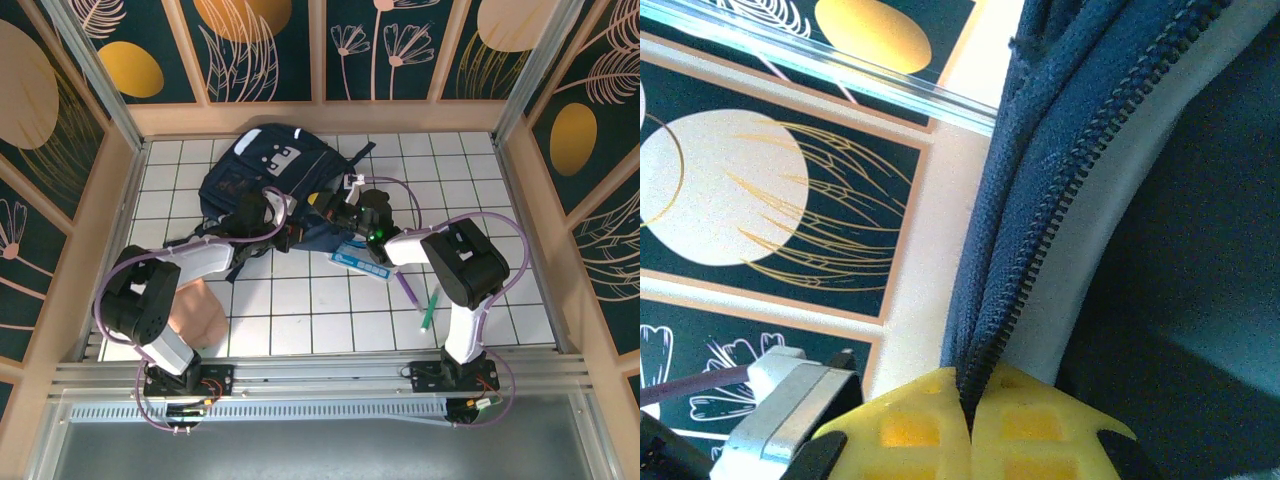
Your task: Pack books, pencil case, and school supplies into a backpack
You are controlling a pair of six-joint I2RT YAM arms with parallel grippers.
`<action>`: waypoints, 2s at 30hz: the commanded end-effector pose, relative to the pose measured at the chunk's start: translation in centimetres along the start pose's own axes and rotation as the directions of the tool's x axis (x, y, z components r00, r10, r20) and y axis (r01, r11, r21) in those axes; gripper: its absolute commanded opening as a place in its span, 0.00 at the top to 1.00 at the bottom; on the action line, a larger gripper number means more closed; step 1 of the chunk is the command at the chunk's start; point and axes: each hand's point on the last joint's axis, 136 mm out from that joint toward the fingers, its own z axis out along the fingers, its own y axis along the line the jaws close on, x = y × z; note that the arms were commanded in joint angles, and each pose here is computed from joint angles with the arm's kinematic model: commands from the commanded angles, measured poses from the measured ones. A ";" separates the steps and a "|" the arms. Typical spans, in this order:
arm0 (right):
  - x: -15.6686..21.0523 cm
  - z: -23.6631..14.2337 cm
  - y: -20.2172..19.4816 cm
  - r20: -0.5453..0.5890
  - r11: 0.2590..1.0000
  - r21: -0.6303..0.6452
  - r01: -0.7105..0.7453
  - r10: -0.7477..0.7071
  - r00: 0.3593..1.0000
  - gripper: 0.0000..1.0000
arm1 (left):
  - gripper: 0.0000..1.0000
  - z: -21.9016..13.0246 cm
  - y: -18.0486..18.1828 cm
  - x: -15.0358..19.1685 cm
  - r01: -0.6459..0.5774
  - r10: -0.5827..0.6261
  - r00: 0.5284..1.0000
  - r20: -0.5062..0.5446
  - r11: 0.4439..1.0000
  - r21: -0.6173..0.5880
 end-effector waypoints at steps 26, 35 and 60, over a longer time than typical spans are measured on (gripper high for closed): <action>-3.4 -2.3 8.5 0.080 0.984 -0.121 0.134 -0.124 0.989 1.00 | 0.46 -9.6 13.3 -1.6 0.330 -0.258 0.924 0.281 0.910 -0.250; -1.8 0.0 9.4 0.044 0.986 -0.147 0.082 -0.076 0.996 1.00 | 0.02 -14.4 0.2 -6.1 -0.491 0.500 0.787 0.360 0.862 -0.124; 2.3 -3.3 7.1 -0.081 0.980 0.024 0.196 -0.193 0.978 0.62 | 1.00 -8.6 4.3 -12.1 -0.576 0.709 0.695 0.121 0.650 -0.495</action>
